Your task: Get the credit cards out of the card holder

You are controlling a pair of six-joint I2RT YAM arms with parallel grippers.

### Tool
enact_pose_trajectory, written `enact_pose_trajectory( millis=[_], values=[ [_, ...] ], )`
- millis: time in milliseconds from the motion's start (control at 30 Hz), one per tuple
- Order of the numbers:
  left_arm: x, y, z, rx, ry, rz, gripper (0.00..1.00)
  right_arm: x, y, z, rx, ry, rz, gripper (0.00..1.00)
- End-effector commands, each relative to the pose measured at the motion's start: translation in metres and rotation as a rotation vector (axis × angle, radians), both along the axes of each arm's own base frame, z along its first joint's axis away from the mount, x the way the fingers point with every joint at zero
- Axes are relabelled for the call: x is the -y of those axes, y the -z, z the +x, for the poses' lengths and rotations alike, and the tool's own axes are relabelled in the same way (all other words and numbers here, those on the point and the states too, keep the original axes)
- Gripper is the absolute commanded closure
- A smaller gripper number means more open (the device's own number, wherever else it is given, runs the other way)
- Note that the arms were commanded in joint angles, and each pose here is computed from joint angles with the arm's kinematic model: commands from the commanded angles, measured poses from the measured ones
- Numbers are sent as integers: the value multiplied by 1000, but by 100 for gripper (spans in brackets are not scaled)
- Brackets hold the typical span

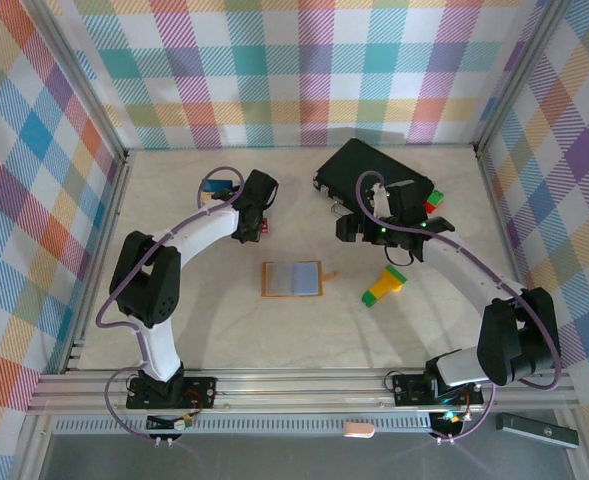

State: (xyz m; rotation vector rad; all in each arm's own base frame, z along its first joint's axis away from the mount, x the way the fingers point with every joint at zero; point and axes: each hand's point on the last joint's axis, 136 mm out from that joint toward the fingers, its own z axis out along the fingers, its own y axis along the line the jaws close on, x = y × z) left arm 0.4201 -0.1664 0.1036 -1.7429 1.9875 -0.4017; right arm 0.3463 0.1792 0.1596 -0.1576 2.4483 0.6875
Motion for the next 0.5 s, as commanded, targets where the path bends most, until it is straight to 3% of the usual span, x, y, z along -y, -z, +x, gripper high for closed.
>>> enact_pose_trajectory(
  millis=[0, 467],
  values=[
    [-1, -2, 7, 23, -47, 1, 100, 6, -1, -3, 10, 8, -21, 0],
    [-11, 14, 13, 0, -107, 2, 100, 8, 1, 0, 3, 18, -26, 1]
  ],
)
